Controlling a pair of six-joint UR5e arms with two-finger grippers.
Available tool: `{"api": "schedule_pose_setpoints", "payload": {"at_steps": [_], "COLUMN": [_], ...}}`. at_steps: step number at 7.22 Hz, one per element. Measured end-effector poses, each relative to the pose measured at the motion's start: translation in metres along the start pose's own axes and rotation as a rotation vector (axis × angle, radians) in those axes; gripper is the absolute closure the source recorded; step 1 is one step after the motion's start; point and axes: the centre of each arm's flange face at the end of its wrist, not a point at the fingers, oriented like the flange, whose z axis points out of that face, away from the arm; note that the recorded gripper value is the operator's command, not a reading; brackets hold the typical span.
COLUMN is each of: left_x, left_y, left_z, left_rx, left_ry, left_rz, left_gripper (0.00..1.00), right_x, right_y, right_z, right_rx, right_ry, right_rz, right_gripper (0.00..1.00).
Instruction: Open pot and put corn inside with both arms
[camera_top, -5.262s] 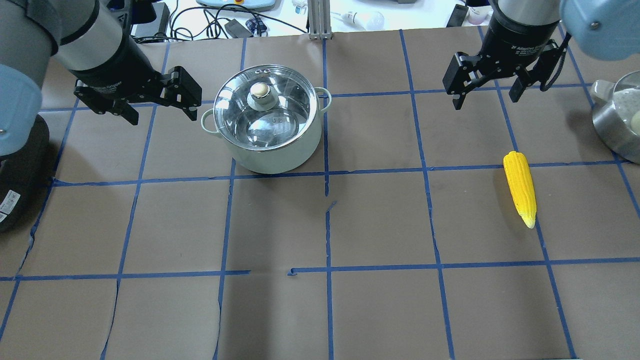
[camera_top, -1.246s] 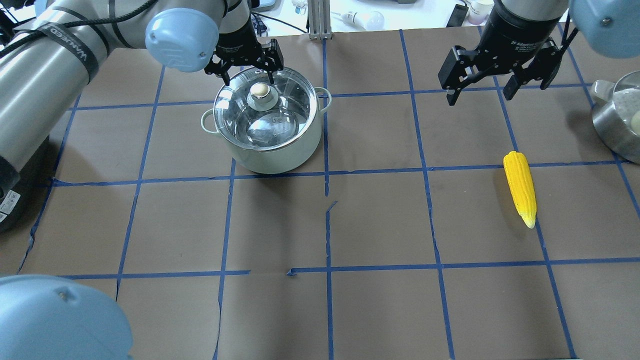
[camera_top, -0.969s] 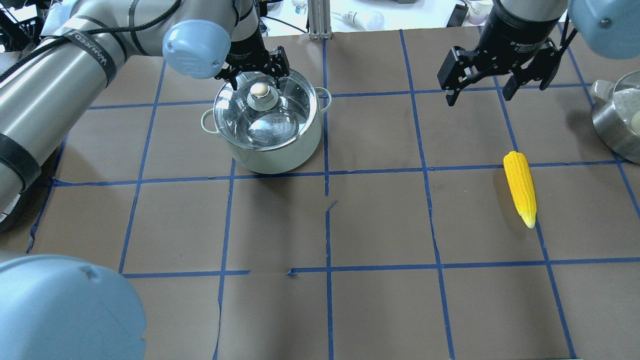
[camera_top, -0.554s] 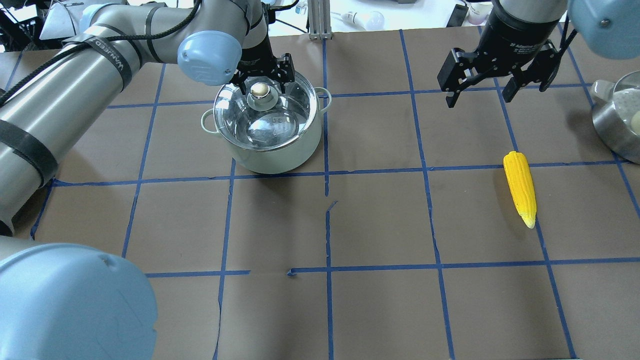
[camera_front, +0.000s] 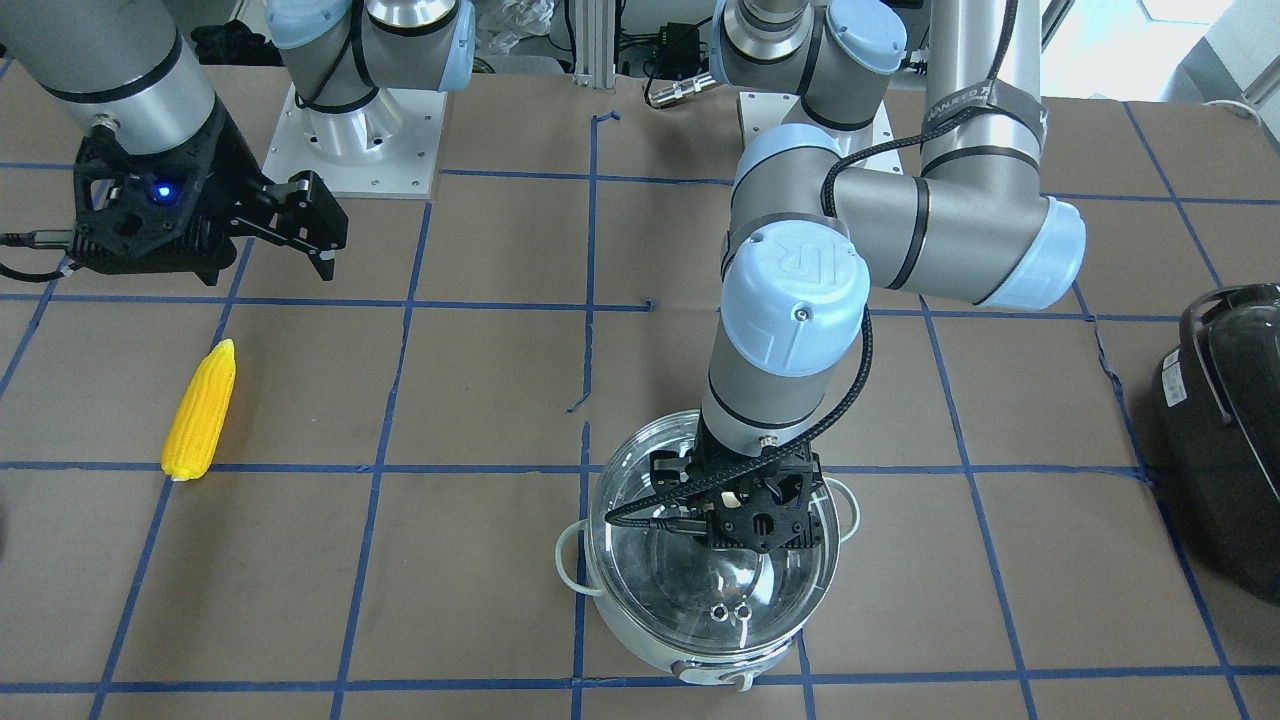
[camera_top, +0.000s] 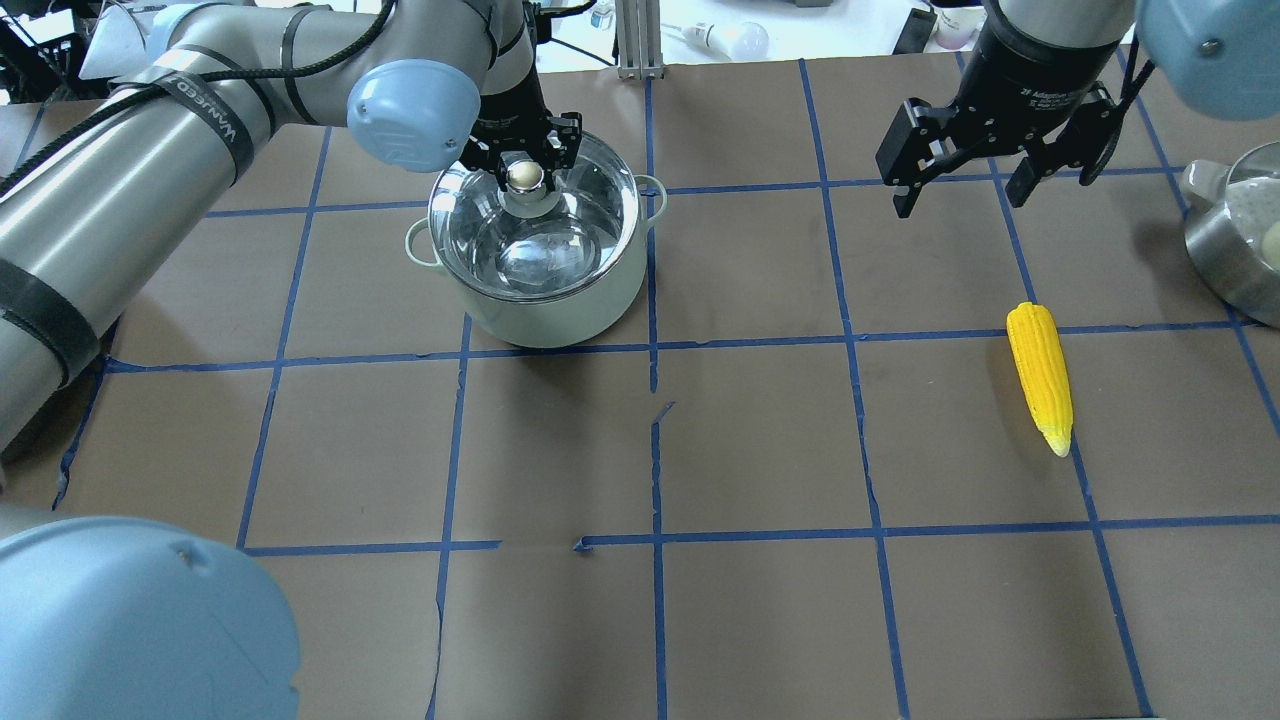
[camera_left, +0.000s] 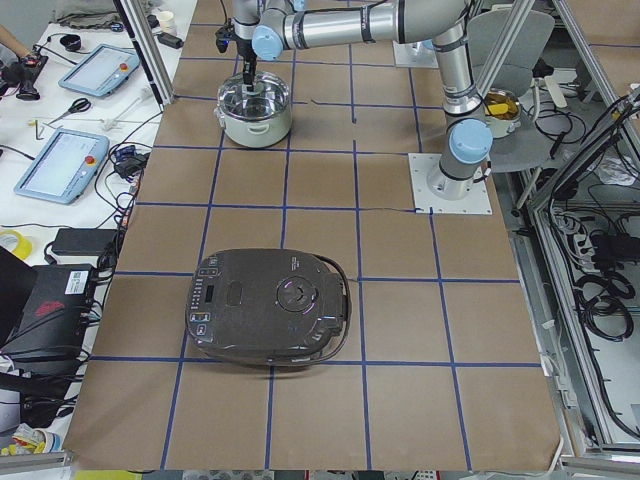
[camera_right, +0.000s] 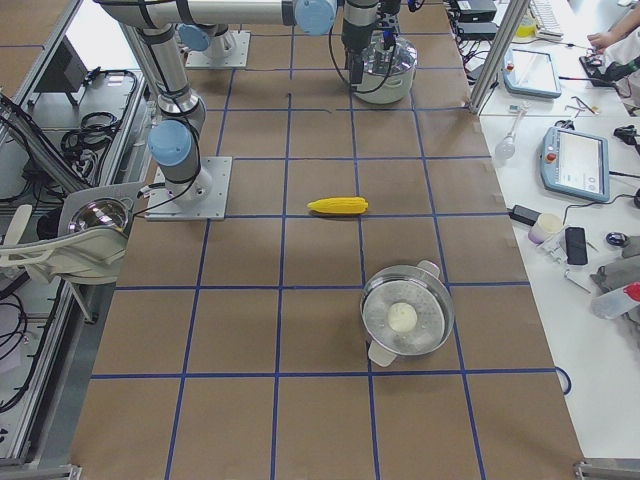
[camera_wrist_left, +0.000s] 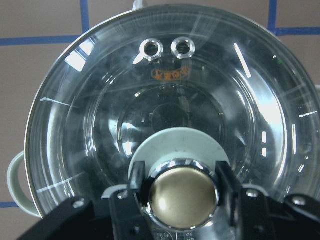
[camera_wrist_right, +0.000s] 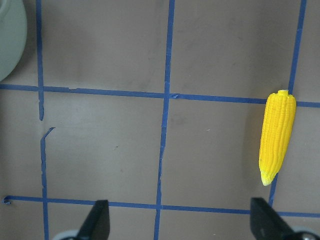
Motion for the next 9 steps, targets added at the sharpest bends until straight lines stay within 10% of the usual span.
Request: {"api": "schedule_pose_setpoints", "payload": {"at_steps": [4,9], "left_x": [-0.020,-0.149], "left_y": [0.023,0.095], "left_z": [-0.093,-0.189], "left_rx": [0.026,-0.079], "left_ry": [0.001,-0.021], "left_rz": [-0.001,0.054], "left_gripper": [1.00,1.00], "right_x": [0.008,0.105], "right_y": [-0.008,-0.015], "right_z": [0.005,0.046], "right_rx": [0.010,-0.036], "right_ry": [0.014,0.011], "right_rz": [0.010,0.173], "right_gripper": [0.00,0.00]}}
